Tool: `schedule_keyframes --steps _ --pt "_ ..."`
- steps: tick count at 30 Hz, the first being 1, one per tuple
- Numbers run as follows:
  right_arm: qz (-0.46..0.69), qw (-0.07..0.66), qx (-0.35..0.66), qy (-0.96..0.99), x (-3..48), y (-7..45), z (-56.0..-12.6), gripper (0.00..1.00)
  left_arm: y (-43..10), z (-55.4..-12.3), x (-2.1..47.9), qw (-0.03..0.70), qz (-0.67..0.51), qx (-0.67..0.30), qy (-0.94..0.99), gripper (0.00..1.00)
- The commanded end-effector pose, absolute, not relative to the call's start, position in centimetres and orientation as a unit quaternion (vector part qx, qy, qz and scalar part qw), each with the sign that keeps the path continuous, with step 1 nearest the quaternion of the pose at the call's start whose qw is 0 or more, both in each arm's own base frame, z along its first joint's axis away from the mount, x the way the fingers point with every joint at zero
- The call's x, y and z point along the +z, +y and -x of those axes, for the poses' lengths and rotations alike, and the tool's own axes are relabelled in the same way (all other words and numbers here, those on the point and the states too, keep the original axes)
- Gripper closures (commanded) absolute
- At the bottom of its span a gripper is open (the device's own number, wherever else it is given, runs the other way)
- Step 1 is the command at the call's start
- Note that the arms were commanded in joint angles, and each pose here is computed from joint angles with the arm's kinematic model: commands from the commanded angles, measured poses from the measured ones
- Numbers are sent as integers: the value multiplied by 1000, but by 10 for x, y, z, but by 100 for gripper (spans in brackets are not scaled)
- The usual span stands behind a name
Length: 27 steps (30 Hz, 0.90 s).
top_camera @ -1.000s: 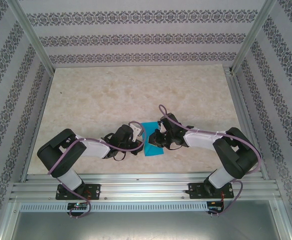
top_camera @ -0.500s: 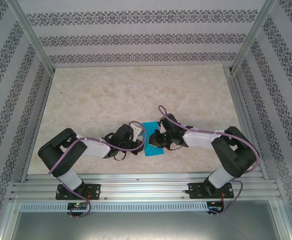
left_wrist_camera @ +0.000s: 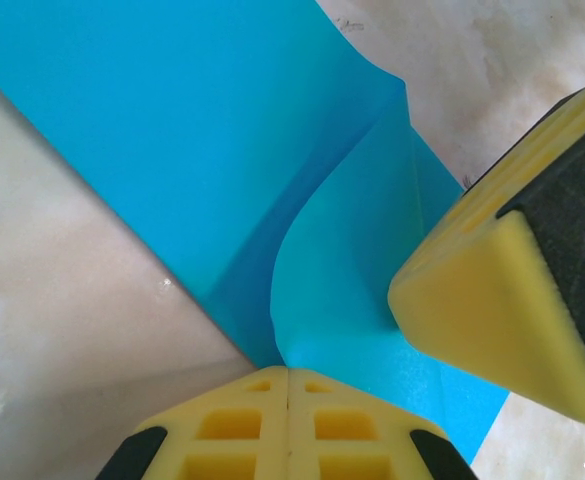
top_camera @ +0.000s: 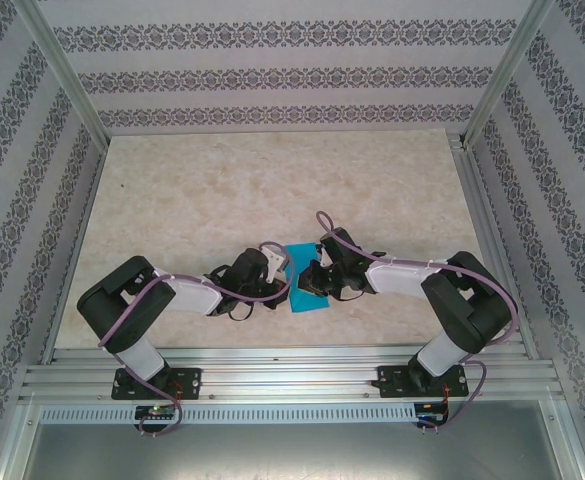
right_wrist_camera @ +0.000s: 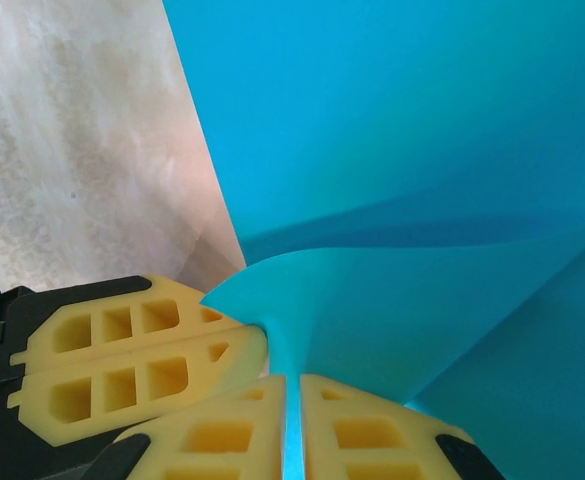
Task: Fold a paper plane with a square sheet of paper (fold left side to right side)
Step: Fold the triangle a second time at the center of the table.
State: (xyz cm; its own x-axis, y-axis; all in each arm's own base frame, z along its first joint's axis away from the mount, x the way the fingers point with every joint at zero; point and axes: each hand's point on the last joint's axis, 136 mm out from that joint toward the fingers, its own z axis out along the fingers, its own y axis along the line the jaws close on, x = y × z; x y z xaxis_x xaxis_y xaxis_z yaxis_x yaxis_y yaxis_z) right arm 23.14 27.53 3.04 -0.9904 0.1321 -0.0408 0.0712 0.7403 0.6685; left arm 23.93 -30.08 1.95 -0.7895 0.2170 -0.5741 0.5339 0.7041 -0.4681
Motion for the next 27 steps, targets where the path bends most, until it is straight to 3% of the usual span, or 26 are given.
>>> schedule_keyframes --steps 1,27 --pt "-49 51 356 932 29 281 -235 87 -299 -253 17 256 -199 -308 895 100" --pt "-70 30 341 937 1 274 -224 88 -294 -256 12 257 -188 -291 902 100"
